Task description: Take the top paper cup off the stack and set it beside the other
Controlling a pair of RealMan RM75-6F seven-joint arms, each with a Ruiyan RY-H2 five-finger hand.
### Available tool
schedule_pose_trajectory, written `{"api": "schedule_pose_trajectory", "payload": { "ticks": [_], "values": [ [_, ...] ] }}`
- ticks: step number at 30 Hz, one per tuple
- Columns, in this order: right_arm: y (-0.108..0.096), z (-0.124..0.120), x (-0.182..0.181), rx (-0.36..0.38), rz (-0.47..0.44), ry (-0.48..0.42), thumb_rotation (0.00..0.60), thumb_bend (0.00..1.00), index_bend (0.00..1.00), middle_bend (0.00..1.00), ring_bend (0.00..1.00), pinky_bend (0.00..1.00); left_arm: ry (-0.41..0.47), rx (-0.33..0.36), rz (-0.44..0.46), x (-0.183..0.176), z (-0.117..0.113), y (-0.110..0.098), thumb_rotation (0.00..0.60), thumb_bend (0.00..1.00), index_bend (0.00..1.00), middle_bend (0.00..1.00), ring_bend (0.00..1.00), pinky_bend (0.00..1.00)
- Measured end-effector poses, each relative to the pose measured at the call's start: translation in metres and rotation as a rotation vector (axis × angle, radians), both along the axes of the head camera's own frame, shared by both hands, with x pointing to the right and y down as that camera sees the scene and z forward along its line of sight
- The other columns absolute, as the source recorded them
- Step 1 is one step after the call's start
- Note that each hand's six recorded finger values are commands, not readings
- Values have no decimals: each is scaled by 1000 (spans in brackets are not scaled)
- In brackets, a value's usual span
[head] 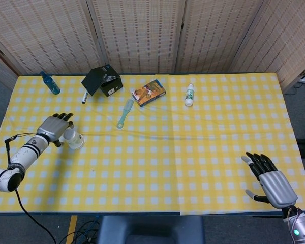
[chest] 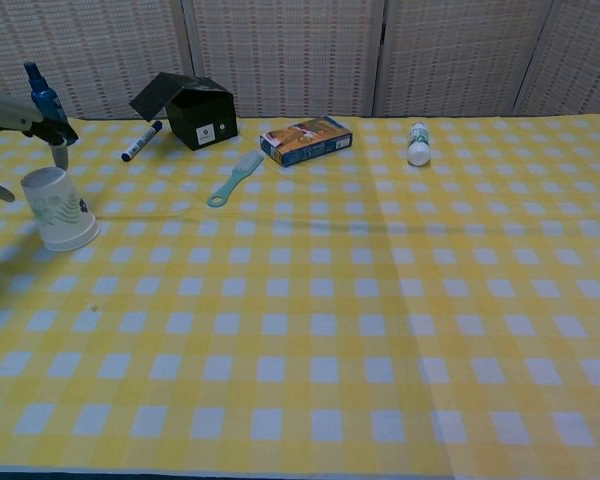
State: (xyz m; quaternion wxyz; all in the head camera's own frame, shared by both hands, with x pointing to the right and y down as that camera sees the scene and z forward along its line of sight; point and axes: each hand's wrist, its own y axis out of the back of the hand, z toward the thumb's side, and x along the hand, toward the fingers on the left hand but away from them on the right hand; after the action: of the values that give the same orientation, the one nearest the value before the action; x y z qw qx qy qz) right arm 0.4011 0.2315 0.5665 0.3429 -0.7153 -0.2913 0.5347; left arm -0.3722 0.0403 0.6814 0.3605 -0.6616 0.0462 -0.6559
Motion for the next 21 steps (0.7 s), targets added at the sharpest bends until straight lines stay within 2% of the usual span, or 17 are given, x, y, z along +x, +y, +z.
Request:
{"api": "schedule_pose_trajectory", "payload": {
  "ticks": [21],
  "values": [
    [-1, -1, 1, 6, 7, 5, 600, 213, 0, 0, 0, 0, 28, 14, 10, 9, 0, -4, 600, 290, 358, 0, 0, 149]
  ]
}}
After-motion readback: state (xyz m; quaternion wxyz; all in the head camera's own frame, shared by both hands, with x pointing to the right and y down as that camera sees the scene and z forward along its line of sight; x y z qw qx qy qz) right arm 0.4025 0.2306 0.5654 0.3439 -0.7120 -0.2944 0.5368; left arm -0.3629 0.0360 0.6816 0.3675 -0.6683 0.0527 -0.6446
